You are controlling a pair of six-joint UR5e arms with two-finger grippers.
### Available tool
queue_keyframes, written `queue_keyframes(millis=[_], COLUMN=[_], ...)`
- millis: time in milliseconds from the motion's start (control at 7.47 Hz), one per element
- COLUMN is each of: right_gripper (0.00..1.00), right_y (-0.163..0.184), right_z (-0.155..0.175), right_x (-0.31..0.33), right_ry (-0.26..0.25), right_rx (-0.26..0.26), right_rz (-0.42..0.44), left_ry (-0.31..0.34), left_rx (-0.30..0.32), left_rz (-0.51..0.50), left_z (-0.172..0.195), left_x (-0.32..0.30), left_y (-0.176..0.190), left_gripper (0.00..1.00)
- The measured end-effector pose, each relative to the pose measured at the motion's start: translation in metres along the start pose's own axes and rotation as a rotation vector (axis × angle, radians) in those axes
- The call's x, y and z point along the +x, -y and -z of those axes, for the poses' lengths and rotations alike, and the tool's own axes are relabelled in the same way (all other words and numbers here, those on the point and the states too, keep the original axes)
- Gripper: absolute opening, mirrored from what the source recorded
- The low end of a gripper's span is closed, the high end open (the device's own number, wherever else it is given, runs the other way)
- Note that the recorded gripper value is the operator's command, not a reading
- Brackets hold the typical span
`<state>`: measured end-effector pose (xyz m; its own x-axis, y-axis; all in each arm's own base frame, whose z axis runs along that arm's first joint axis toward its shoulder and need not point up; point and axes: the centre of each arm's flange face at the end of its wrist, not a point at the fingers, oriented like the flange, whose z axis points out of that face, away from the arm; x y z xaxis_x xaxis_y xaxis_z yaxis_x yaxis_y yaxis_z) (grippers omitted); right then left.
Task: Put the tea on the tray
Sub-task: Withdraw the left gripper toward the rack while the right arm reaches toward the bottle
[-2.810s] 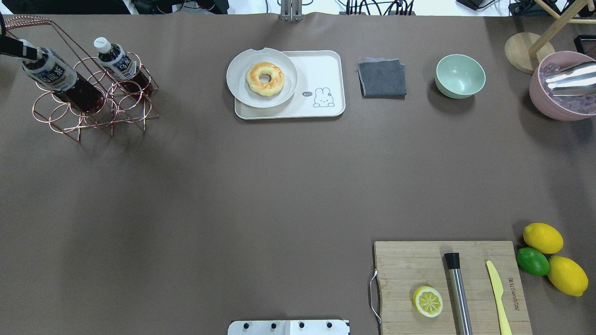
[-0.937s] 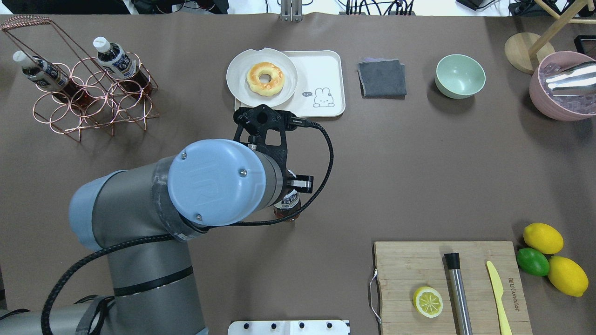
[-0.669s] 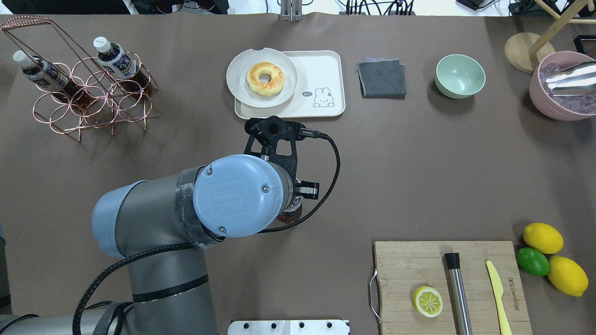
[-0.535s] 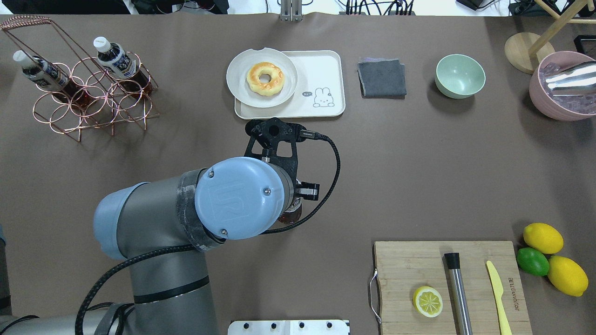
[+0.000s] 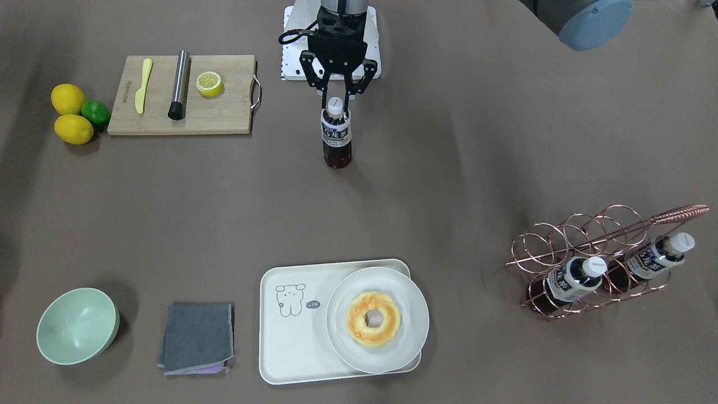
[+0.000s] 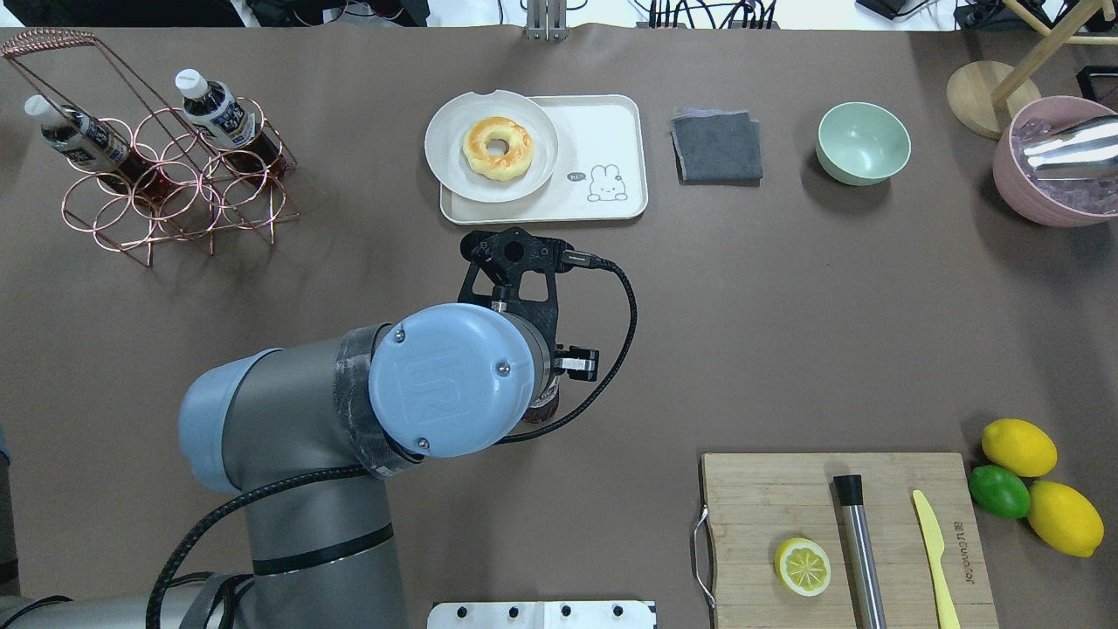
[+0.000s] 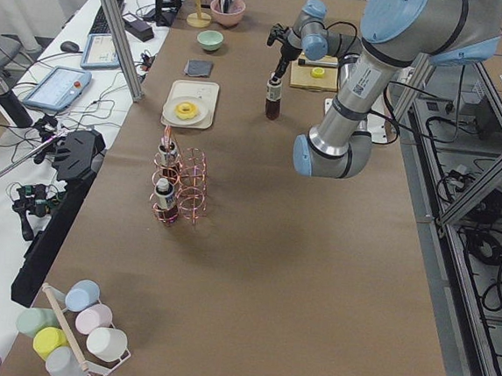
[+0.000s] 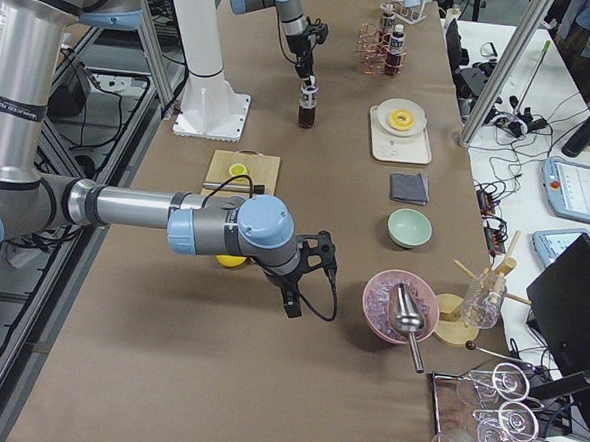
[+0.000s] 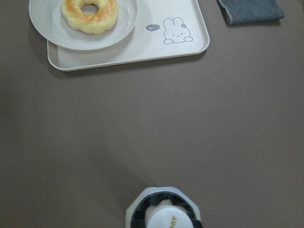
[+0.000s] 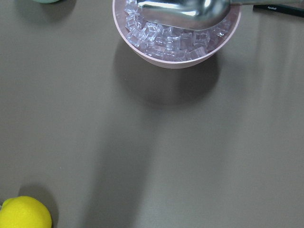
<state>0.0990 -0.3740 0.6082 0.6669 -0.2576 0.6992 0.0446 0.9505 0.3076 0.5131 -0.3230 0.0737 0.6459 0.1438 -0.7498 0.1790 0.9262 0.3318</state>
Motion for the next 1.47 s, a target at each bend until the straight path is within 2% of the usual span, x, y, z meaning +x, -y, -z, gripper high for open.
queue_keyframes(millis=[401,669,937,1070,1204,1472], right_gripper=[1.0,0.96,0.95,0.95,0.95,0.95], right_y=[0.028,0.085,0.152,0.18,0.199,0.218], right_z=[0.002,0.003,0.001,-0.002,-0.008,-0.027], right_x=[-0.018,-0.069,-0.177,-0.249,-0.312,-0.429], right_ry=[0.014,0.041,0.104,0.154,0.196,0.237], right_rx=[0.013,0.027,0.033,0.026,0.011,-0.006], right_rz=[0.039,0.041,-0.043,-0.081,-0.104,-0.145], left_ry=[-0.017,-0.017,0.024,0.044,0.059,0.082], left_rx=[0.019,0.034,-0.017,-0.041,-0.055,-0.076], left_rz=[0.003,0.049,0.164,0.179,0.185,0.136], left_z=[0.015,0.037,0.055,0.062,0.067,0.078], left_x=[-0.012,-0.072,-0.172,-0.217,-0.25,-0.315], left_y=[0.002,0.024,0.083,0.104,0.117,0.138], left_gripper=[0.96,0.96,0.96,0.96,0.96,0.96])
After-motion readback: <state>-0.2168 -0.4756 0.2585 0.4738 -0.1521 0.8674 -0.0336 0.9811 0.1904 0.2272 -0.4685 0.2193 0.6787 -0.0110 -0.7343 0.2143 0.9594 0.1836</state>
